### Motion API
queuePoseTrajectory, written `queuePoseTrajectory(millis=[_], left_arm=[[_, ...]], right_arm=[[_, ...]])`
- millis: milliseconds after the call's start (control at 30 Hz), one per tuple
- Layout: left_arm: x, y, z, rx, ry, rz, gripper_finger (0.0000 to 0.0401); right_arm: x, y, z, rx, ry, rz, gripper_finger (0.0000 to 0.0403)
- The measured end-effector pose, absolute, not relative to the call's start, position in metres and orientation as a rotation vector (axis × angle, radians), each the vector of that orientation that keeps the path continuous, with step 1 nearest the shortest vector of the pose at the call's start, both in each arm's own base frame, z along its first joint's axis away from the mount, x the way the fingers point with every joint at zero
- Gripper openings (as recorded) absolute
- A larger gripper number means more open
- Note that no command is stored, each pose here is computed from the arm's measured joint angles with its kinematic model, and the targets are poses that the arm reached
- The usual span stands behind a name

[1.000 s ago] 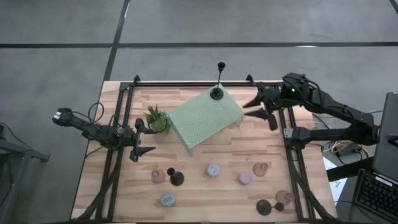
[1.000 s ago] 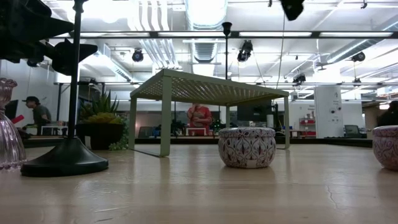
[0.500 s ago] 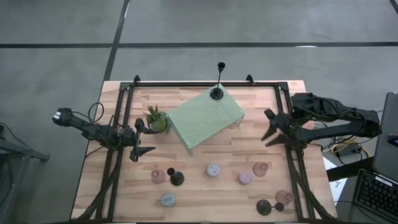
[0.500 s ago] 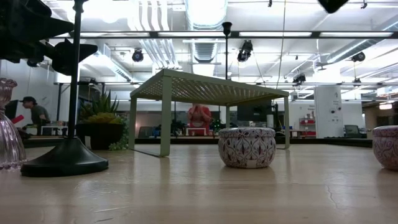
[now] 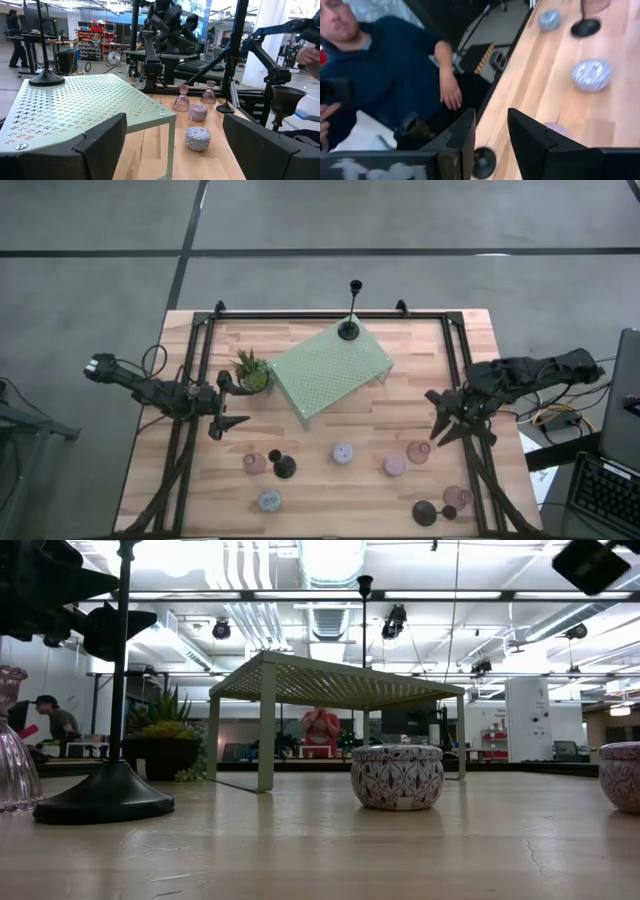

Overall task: Pick & Place candle stick holders
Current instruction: Put the bottom right black candle holder on the shelf aligned with the other black candle holder

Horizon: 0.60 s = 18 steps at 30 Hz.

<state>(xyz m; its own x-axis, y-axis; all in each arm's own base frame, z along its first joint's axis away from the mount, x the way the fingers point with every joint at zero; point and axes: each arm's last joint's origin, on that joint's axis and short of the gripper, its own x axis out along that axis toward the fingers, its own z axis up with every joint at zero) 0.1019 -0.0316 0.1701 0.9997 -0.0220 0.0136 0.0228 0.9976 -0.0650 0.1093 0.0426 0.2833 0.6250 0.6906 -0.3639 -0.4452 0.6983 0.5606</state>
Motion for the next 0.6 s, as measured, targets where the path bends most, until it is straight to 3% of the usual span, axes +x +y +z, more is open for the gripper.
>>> queuePoseTrajectory(millis=[600], left_arm=[[0.102, -0.032, 0.17, -0.065, -0.013, -0.022, 0.0335]], right_arm=[[0.108, 0.08, 0.241, 0.611, 0.786, 0.768, 0.0103]])
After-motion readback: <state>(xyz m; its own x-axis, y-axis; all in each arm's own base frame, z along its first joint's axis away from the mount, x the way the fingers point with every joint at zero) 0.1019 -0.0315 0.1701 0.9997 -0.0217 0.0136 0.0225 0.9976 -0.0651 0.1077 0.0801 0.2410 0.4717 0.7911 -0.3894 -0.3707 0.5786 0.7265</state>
